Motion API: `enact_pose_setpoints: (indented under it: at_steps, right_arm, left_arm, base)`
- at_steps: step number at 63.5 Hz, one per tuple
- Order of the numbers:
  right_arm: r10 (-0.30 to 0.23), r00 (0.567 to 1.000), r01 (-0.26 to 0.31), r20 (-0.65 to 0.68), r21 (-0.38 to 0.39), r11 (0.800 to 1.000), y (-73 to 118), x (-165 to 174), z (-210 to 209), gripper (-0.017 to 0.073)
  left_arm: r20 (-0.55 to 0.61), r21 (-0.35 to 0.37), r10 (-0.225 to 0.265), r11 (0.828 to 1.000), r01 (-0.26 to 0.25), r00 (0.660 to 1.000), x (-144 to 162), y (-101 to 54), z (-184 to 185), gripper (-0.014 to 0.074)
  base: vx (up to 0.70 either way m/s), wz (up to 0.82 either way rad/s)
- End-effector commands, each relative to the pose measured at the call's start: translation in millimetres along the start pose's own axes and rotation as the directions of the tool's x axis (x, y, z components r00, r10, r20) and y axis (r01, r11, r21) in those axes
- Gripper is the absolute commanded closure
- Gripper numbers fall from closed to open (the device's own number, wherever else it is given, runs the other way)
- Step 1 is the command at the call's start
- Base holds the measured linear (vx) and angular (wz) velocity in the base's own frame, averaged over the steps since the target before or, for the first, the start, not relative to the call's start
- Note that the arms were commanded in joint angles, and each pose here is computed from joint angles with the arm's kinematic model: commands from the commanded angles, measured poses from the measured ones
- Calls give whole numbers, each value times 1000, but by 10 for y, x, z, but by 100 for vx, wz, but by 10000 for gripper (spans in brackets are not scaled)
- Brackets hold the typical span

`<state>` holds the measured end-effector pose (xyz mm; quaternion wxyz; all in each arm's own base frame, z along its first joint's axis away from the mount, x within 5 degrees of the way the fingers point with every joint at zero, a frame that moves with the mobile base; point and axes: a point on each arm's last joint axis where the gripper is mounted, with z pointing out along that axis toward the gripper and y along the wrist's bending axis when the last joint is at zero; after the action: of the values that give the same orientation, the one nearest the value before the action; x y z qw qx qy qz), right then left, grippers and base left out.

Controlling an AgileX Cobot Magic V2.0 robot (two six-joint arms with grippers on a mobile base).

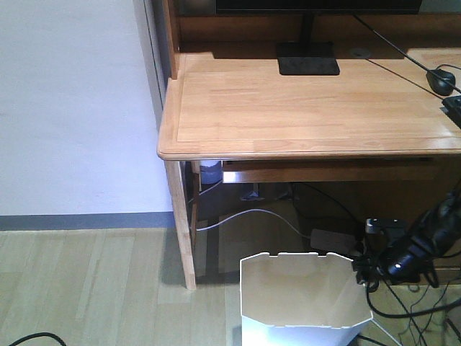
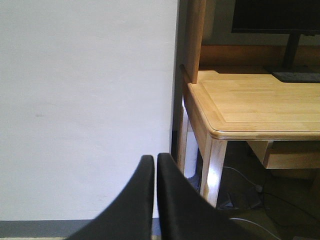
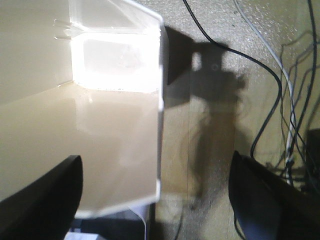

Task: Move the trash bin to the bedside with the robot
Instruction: 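Close the right gripper on the bin rim and lift it slightly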

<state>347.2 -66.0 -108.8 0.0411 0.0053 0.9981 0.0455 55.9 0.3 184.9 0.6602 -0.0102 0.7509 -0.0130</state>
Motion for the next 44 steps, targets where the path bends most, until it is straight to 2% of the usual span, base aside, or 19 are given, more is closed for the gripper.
enact_pose_setpoints:
  at_steps: [1,10,28,44]
  right_arm:
    - [-45,997,45,63,10,999,30,-246,-34,-24]
    - [5,998,-5,59,0,1000,-9,-314,248,-24]
    - [47,998,-46,39,-31,998,-183,-353,590,-24]
    - [52,999,-51,7,-66,997,-241,-343,840,3]
  left_arm:
    - [67,10,-3,1000,2,998,9,-7,7,599]
    - [67,10,-3,1000,2,998,9,-7,7,599]
    - [67,10,-3,1000,2,998,9,-7,7,599]
    - [67,10,-3,1000,2,998,9,-7,7,599]
  base:
    - [0,0]
    - [0,0]
    - [0,0]
    - [0,0]
